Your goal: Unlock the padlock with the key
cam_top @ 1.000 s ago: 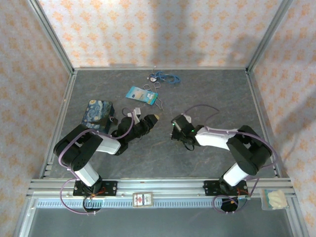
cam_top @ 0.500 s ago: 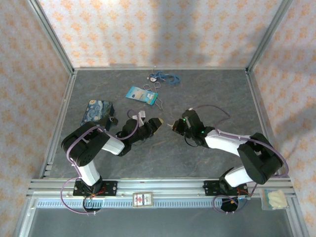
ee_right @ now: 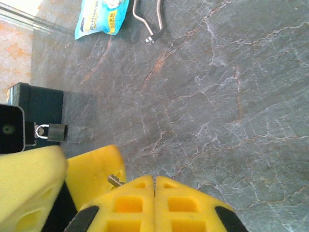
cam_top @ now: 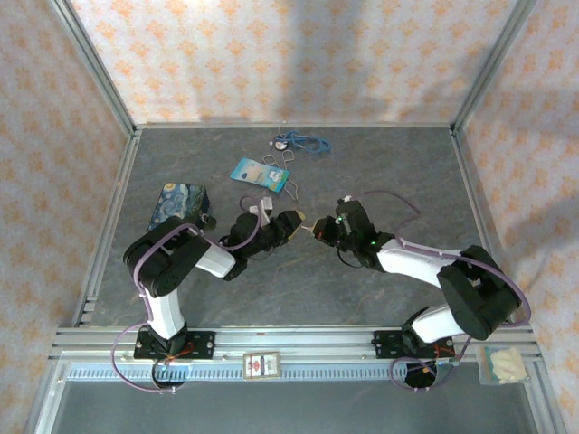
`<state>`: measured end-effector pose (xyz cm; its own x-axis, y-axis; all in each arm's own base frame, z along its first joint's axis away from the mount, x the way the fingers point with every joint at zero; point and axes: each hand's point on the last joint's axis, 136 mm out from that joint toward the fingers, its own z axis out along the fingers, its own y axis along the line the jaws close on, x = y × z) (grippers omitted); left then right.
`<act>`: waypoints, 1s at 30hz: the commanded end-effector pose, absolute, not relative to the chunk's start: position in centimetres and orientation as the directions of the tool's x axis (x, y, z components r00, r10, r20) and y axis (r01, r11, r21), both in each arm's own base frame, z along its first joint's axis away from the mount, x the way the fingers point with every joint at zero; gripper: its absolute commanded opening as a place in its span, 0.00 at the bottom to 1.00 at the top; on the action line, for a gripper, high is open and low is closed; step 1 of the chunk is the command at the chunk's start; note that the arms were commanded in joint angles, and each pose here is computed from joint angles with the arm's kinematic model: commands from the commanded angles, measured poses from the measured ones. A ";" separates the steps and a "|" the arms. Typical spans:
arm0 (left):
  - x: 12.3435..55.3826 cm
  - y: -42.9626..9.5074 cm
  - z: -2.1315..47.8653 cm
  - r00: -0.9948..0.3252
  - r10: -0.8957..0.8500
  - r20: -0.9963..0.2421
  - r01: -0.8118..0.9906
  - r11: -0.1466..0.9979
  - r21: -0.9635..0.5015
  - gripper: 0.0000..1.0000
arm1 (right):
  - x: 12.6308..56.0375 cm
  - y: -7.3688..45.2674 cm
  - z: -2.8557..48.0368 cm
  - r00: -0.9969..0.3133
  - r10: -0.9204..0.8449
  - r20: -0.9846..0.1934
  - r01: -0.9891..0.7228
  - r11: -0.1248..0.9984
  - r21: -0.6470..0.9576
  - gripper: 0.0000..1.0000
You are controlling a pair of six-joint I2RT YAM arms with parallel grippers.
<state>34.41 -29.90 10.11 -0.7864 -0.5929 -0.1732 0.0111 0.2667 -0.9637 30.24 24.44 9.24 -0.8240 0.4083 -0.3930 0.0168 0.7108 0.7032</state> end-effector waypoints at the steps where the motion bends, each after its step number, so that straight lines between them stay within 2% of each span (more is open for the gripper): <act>1: 34.7 -31.3 11.7 -0.797 -0.572 -0.195 0.070 0.233 -0.970 0.39 | 30.3 24.8 10.8 -0.810 0.402 -0.427 -0.043 0.686 0.726 0.00; 7: 34.5 -31.7 11.4 -0.804 -0.563 -0.193 0.066 0.239 -0.969 0.31 | 30.3 24.9 11.2 -0.803 0.406 -0.436 -0.056 0.677 0.734 0.00; 14: 34.4 -31.8 11.7 -0.803 -0.564 -0.194 0.073 0.231 -0.970 0.01 | 30.4 24.9 11.4 -0.798 0.407 -0.445 -0.064 0.677 0.733 0.00; 16: 34.3 -31.5 11.7 -0.797 -0.567 -0.207 0.078 0.244 -0.967 0.00 | 30.4 24.7 11.8 -0.789 0.401 -0.466 -0.080 0.685 0.724 0.02; 20: 34.6 -30.7 12.7 -0.777 -0.562 -0.283 0.142 0.281 -0.949 0.00 | 30.6 23.6 13.8 -0.744 0.333 -0.579 -0.177 0.738 0.652 0.28; 22: 34.6 -30.3 13.8 -0.766 -0.548 -0.336 0.207 0.284 -0.936 0.00 | 30.7 22.9 14.8 -0.719 0.281 -0.635 -0.230 0.766 0.600 0.34; 25: 34.2 -30.1 16.3 -0.747 -0.501 -0.438 0.345 0.271 -0.899 0.00 | 30.6 22.4 16.6 -0.689 0.229 -0.688 -0.325 0.751 0.575 0.40; 30: 32.8 -30.0 20.0 -0.702 -0.434 -0.565 0.529 0.215 -0.821 0.00 | 29.0 23.3 20.2 -0.667 0.207 -0.716 -0.517 0.562 0.645 0.40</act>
